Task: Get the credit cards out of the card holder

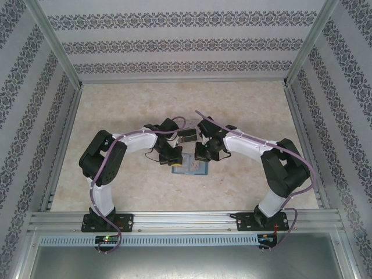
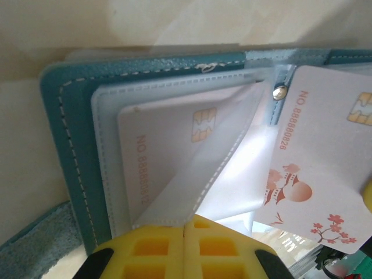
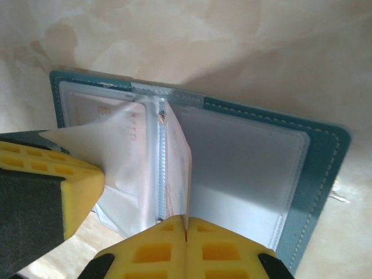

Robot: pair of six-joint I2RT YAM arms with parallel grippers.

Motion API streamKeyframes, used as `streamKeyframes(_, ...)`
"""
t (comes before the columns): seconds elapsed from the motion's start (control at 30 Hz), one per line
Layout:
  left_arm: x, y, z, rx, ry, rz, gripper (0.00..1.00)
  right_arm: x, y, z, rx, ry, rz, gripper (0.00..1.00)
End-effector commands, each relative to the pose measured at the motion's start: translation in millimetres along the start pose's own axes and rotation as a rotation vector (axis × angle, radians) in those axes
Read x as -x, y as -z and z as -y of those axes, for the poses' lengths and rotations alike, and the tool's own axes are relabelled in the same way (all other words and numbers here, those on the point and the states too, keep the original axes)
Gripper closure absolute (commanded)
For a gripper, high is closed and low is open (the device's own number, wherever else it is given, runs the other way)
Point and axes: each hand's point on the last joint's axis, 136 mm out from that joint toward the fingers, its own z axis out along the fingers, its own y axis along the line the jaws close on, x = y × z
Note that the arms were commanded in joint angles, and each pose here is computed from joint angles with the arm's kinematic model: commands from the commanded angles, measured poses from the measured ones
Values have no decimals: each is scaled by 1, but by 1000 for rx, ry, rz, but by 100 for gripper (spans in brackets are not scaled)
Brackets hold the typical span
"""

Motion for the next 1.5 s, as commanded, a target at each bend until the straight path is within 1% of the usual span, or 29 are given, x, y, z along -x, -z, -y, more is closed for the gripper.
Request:
streamKeyframes(0.0,-25,4,-22,113,33,-56,100,-5,-10,-4,6,7,-40,96)
streamKeyframes(0.13,-15,16,-18,142,8,-15,100,-6,-12,-11,27,18,-52,95)
streamKeyframes(0.3,-1,28,-7,141,-13,40,99,-9,-11,-13,31,21,-57,83)
streamKeyframes(0.37,3,31,-4,138,-19,55,99,-9,-11,-14,35,22,-56,81)
streamKeyframes(0.5,10,37,-2,145,-25,83,99,-9,-11,-15,38,15,-55,80)
streamKeyframes(0.57,13,40,-3,149,-24,99,99,-10,-11,-16,39,16,-58,81)
streamKeyframes(0.73,20,50,-7,141,-13,165,99,-10,-9,-16,33,17,-48,90)
streamKeyframes(0.87,23,55,-8,125,-6,193,99,-8,-3,-15,23,26,-27,94)
streamKeyframes(1.27,23,51,-1,56,5,186,99,-3,16,-23,48,102,35,96)
streamKeyframes(1.4,22,49,0,45,4,177,99,-3,20,-25,51,159,39,99)
streamKeyframes(1.47,21,48,0,40,6,174,99,-3,22,-29,70,218,45,100)
